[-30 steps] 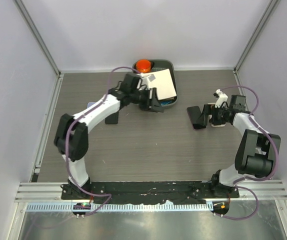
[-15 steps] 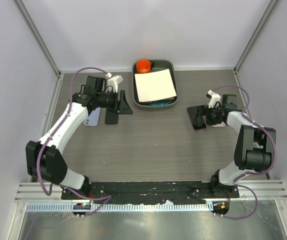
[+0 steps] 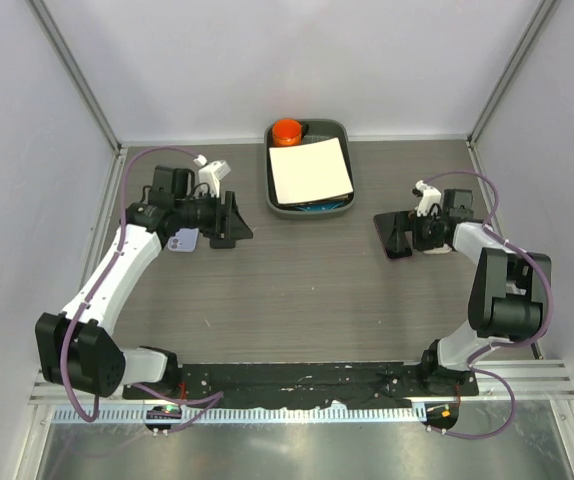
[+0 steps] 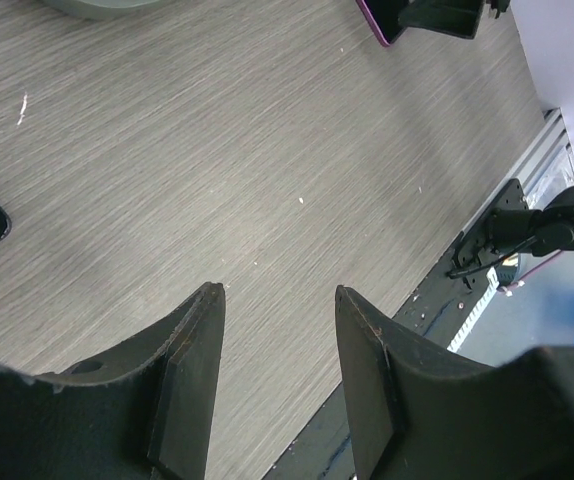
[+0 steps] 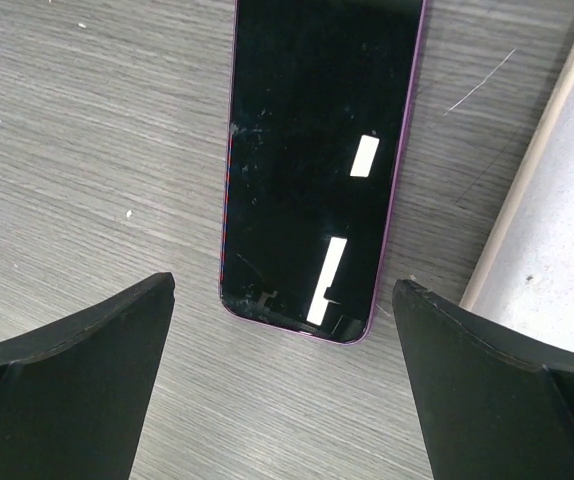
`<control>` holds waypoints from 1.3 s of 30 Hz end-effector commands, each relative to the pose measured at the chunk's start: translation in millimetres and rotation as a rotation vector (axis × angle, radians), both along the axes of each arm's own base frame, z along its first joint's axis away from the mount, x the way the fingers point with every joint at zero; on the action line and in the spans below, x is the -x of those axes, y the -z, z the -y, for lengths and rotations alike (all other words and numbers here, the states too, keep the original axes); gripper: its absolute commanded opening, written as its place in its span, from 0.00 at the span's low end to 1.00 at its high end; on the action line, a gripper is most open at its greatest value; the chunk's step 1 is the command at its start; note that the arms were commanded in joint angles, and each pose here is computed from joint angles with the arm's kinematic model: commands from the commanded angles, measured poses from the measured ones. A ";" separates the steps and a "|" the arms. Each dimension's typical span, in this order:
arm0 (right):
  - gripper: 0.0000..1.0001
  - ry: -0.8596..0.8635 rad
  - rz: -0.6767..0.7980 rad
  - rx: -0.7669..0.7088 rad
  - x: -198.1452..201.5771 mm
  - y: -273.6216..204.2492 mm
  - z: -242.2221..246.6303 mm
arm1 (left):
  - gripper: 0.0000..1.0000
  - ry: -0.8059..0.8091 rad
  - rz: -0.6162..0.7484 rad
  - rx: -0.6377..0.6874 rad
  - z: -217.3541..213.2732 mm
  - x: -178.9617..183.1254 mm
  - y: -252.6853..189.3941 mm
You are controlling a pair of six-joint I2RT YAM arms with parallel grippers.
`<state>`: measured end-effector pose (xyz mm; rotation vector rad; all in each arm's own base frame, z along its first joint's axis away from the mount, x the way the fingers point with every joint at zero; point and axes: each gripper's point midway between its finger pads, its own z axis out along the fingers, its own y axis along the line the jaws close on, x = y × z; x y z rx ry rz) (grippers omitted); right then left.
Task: Take the phone out of the phone case
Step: Reset both arms
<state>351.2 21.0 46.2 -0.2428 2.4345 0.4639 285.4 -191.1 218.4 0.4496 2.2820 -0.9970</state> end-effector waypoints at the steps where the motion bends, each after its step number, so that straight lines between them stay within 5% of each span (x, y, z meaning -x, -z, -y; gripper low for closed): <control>1: 0.96 -0.026 -0.010 -0.026 -0.6 0.2 -4.9 | 0.51 -0.001 0.061 0.024 -4.0 -1.7 -15.2; 17: 0.96 -0.087 -0.079 -0.131 12.8 5.4 -23.7 | 0.52 -0.025 0.053 0.048 -8.2 -4.8 -17.1; 27: 0.96 0.013 -0.001 0.026 -2.0 -11.8 5.8 | 0.53 -0.076 0.085 0.027 -20.2 -12.9 -17.4; 32: 0.97 0.032 0.156 0.105 -4.5 -69.2 15.7 | 0.70 -0.143 0.169 -0.057 -44.2 -16.8 -27.5; 36: 0.97 0.026 0.287 0.086 11.5 -133.6 7.2 | 0.94 -0.228 0.274 -0.133 -68.7 -16.6 -42.0; 39: 0.97 0.008 0.416 0.086 25.6 -186.6 0.2 | 1.00 -0.322 0.383 -0.202 -92.4 -13.5 -60.9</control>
